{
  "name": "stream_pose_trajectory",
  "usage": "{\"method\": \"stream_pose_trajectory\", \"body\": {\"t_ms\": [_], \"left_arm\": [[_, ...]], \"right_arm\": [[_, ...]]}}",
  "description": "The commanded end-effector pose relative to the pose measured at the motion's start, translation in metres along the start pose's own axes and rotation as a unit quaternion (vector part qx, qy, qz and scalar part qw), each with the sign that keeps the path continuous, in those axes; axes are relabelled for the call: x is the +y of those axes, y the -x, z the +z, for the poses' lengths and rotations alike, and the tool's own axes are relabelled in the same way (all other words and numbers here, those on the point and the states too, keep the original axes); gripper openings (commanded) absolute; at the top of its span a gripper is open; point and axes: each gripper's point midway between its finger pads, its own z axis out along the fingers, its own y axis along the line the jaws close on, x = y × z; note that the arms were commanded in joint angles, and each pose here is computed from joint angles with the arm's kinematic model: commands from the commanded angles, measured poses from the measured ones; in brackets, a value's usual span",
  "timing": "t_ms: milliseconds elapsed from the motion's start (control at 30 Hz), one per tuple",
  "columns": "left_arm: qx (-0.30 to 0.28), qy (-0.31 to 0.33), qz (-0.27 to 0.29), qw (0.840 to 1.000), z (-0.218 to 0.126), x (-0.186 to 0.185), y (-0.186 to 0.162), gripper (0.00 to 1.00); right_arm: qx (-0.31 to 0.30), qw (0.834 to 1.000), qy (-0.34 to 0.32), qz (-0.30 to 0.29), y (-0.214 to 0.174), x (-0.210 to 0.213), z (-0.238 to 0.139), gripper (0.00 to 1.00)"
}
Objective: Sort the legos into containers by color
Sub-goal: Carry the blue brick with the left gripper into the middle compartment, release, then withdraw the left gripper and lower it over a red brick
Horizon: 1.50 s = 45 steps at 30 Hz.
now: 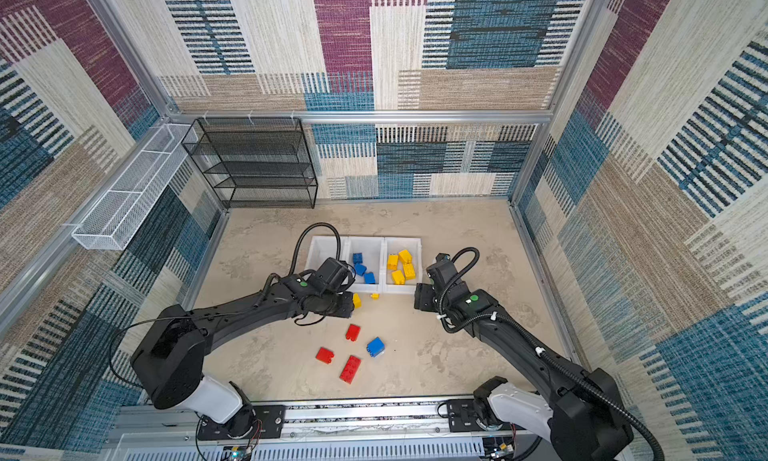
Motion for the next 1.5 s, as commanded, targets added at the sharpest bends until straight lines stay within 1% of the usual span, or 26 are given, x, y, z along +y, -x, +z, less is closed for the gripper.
{"method": "stream_pose_trajectory", "body": {"t_ms": [0,100,233,333,467,533,633,700,767,967,1067,1167,1300,1467], "left_arm": [[-0.033,0.007,0.041,0.999,-0.012,-0.006,0.032,0.32],[-0.037,0.012,0.062,0.997,-0.006,-0.011,0.061,0.32],[-0.026,0.023,0.061,0.998,0.013,-0.006,0.094,0.32],[-0.023,0.027,0.061,0.998,0.029,-0.004,0.111,0.32],[-0.006,0.032,0.057,0.998,0.045,-0.002,0.120,0.34],[-0.004,0.031,0.053,0.998,0.049,-0.002,0.122,0.38],[-0.007,0.029,0.049,0.998,0.049,-0.002,0.123,0.49],[-0.010,0.032,0.049,0.998,0.048,-0.002,0.124,0.52],[-0.012,0.035,0.050,0.998,0.047,0.000,0.123,0.54],[-0.018,0.032,0.045,0.998,0.036,-0.001,0.123,0.54],[-0.020,0.026,0.040,0.999,0.023,-0.001,0.117,0.54],[-0.017,0.030,0.030,0.999,0.007,0.005,0.099,0.55],[-0.008,0.057,0.011,0.998,-0.019,0.025,0.056,0.55],[0.001,0.087,-0.040,0.995,-0.045,0.046,-0.009,0.56]], "right_arm": [[-0.009,1.000,0.003,0.007,0.004,0.002,-0.004,0.75],[-0.012,1.000,0.005,0.011,0.004,0.001,-0.008,0.75],[-0.014,1.000,0.006,0.017,0.002,-0.001,-0.014,0.75],[-0.015,1.000,0.008,0.019,0.000,-0.002,-0.018,0.74],[-0.017,1.000,0.003,0.020,-0.002,-0.006,-0.022,0.74],[-0.019,1.000,0.004,0.020,-0.003,-0.007,-0.024,0.74],[-0.018,1.000,0.002,0.020,-0.005,-0.008,-0.024,0.75],[-0.017,1.000,0.001,0.020,-0.006,-0.009,-0.023,0.75],[-0.016,1.000,0.002,0.020,-0.007,-0.009,-0.023,0.75],[-0.015,1.000,0.005,0.018,-0.008,-0.008,-0.020,0.75],[-0.018,1.000,0.007,0.011,-0.007,-0.007,-0.021,0.75],[-0.020,1.000,0.010,-0.002,-0.005,-0.006,-0.020,0.75],[-0.022,0.999,0.031,-0.027,-0.004,0.003,-0.016,0.76],[-0.014,0.997,0.061,-0.054,-0.007,0.014,-0.013,0.76]]}}
